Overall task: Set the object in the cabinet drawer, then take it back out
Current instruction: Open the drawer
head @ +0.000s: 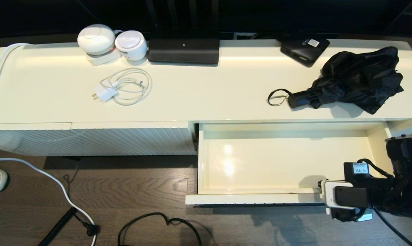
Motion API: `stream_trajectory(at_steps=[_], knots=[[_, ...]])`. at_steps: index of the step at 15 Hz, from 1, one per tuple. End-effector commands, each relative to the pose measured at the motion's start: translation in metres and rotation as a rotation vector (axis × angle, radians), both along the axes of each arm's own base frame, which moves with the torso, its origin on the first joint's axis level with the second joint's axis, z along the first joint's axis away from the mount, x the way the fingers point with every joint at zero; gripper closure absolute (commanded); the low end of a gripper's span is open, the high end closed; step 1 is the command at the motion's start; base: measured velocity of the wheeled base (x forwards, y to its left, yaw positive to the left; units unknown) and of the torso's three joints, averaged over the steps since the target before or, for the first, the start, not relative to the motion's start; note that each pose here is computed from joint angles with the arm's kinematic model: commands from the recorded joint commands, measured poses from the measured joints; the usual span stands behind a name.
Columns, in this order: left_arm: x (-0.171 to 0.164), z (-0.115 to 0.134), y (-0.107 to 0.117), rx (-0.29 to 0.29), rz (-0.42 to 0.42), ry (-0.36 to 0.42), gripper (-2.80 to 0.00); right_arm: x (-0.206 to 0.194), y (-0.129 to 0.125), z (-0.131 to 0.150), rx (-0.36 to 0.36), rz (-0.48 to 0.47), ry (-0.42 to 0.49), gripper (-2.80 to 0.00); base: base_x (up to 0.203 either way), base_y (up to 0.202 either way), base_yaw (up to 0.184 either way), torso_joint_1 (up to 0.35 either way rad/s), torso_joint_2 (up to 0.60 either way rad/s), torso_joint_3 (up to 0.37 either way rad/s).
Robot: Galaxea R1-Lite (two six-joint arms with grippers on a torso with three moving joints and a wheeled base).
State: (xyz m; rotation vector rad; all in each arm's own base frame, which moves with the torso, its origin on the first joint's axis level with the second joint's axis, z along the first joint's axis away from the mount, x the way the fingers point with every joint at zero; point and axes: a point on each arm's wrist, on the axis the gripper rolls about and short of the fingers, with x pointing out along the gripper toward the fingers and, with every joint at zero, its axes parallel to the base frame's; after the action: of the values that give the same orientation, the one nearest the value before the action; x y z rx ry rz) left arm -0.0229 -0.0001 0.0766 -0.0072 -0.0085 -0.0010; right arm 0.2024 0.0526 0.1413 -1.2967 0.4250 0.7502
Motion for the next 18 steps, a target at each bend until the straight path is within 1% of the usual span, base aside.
stream_trajectory(at_steps=[1, 6, 9, 15, 17, 18], knots=[[0.000, 0.000, 0.000, 0.000, -0.001, -0.001, 0.00, -0.005, -0.002, -0.002, -0.007, 0.003, 0.010, 0.00, 0.000, 0.000, 0.000, 0.000, 0.00, 0.000], [0.000, 0.000, 0.000, 0.000, 0.001, -0.001, 0.00, -0.014, -0.004, -0.005, -0.009, 0.004, 0.019, 0.00, 0.000, 0.000, 0.000, 0.000, 0.00, 0.000], [0.000, 0.000, 0.000, 0.000, -0.001, -0.001, 0.00, -0.014, -0.004, -0.002, -0.007, 0.002, 0.005, 0.00, 0.000, 0.000, 0.000, 0.000, 0.00, 0.000], [0.000, 0.000, 0.000, 0.000, -0.001, -0.001, 0.00, -0.022, -0.007, -0.006, -0.008, 0.000, 0.018, 0.00, 0.000, 0.000, 0.000, 0.000, 0.00, 0.000], [0.000, 0.000, 0.000, 0.000, 0.000, -0.001, 0.00, -0.019, -0.006, 0.001, 0.005, -0.006, -0.010, 0.00, 0.000, 0.000, 0.000, 0.000, 0.00, 0.000], [0.000, 0.000, 0.000, 0.000, 0.000, -0.001, 0.00, -0.018, -0.006, 0.011, 0.030, -0.019, -0.047, 0.00, 0.000, 0.000, 0.000, 0.000, 0.00, 0.000]])
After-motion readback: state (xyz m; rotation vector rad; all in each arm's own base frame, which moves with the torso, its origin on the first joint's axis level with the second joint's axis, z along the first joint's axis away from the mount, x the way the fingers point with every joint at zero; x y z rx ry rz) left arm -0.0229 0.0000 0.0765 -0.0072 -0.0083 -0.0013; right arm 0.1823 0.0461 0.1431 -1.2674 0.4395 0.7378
